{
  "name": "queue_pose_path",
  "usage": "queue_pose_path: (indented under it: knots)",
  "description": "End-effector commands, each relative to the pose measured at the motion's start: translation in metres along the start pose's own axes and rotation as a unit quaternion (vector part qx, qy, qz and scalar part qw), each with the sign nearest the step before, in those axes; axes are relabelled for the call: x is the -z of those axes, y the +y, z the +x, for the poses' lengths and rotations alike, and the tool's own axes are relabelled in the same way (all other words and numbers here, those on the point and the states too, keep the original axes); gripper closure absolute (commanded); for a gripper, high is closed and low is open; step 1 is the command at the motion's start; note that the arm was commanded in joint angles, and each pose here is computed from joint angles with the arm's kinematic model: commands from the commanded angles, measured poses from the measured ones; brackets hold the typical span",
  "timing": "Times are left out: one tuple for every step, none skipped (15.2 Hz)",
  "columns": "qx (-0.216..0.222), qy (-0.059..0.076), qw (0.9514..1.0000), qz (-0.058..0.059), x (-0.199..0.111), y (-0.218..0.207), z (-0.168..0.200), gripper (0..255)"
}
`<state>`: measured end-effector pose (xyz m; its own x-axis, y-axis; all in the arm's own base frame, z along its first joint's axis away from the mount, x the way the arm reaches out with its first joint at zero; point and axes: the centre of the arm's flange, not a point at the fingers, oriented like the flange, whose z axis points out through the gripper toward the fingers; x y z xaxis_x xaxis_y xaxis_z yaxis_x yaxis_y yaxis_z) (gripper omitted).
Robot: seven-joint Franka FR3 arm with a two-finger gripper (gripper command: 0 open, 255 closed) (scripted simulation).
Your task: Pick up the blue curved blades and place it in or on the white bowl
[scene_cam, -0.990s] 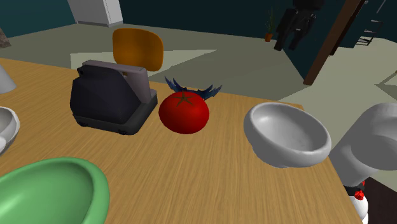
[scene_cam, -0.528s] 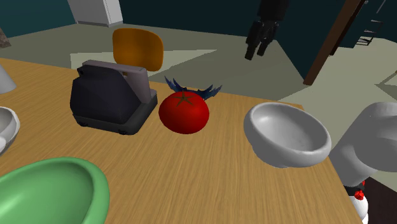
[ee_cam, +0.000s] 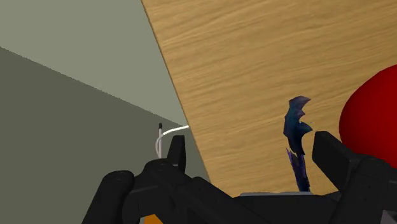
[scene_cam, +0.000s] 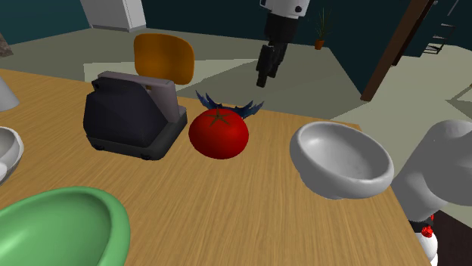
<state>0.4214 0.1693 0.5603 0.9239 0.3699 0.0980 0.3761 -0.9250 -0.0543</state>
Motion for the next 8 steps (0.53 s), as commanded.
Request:
queue_pose_path:
  knots:
    - [0.032,0.001,0.9995,-0.002,-0.011,-0.018,0.018,0]
    - [0.047,0.001,0.9989,-0.003,-0.017,-0.027,0.027,0]
    - [0.063,0.001,0.9980,-0.004,-0.023,-0.036,0.034,0]
    - [0.078,0.001,0.9970,-0.005,-0.029,-0.045,0.042,0]
    - [0.093,0.001,0.9956,-0.006,-0.035,-0.055,0.049,0]
    - [0.108,0.001,0.9941,-0.007,-0.041,-0.064,0.056,0]
    - [0.124,0.001,0.9923,-0.008,-0.047,-0.074,0.063,0]
    - [0.133,0.001,0.9910,-0.009,-0.051,-0.080,0.067,0]
